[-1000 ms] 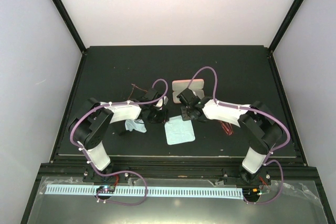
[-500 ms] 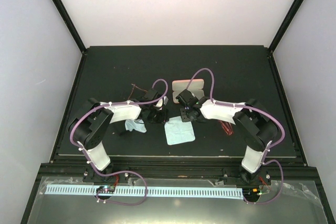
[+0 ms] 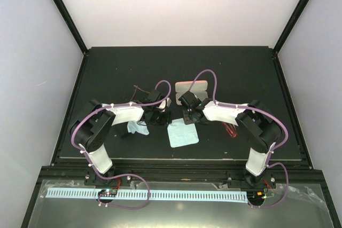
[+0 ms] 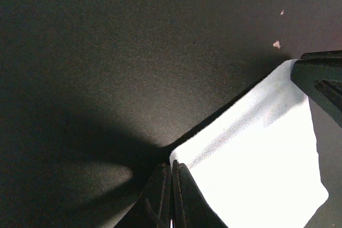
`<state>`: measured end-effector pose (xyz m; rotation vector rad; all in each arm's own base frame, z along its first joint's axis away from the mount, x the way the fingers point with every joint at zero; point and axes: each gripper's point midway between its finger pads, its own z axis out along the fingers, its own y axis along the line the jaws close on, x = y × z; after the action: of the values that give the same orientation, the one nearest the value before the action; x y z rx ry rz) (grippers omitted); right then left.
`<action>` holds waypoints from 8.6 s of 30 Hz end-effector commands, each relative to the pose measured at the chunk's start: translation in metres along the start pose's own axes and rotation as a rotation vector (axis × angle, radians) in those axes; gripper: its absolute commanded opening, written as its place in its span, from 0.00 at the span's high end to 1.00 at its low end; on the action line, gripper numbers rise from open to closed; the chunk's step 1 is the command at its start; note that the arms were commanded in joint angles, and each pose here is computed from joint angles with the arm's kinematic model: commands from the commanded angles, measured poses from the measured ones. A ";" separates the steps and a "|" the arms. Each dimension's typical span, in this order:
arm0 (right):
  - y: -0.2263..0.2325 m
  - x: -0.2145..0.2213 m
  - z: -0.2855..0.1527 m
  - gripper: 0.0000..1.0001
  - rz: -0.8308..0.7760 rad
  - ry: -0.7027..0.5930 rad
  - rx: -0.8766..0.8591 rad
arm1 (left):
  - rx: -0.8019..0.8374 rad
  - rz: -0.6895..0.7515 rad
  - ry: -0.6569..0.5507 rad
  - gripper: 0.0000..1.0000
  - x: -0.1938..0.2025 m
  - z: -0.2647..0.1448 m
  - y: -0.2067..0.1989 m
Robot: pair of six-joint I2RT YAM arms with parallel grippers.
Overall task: Organize the sunglasses
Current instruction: Fold the glasses cleaning cloth at the center of the board, then pick up the glasses cleaning cloth from the center of the board.
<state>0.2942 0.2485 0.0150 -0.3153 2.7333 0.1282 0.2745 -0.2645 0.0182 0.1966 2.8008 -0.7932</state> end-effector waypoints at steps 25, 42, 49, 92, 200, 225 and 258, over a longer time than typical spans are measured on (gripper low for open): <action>-0.003 0.006 -0.035 0.99 0.068 -0.077 -0.089 | 0.100 0.102 0.004 0.98 0.005 -0.029 -0.029; -0.014 0.029 -0.043 0.99 0.060 -0.006 -0.069 | 0.148 0.138 0.044 0.98 0.026 -0.029 -0.035; -0.011 0.037 -0.039 0.99 0.049 0.023 -0.085 | 0.122 0.127 0.055 0.98 0.030 -0.022 -0.029; 0.001 0.052 -0.035 0.91 0.053 0.083 -0.167 | 0.225 0.149 0.131 0.76 0.053 -0.007 -0.036; 0.000 0.058 -0.027 0.62 -0.044 0.097 -0.079 | 0.051 -0.006 -0.058 0.75 0.040 -0.051 -0.021; -0.009 0.117 -0.030 0.99 0.119 0.163 0.010 | 0.022 -0.137 0.084 0.68 0.081 -0.016 -0.011; -0.003 0.021 -0.082 0.99 0.145 -0.118 -0.094 | 0.048 -0.022 -0.082 0.98 0.011 -0.045 -0.060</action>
<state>0.2196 0.2346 0.0508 -0.1415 2.7316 0.3148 0.2257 -0.2827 0.0537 0.1013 2.7925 -0.8541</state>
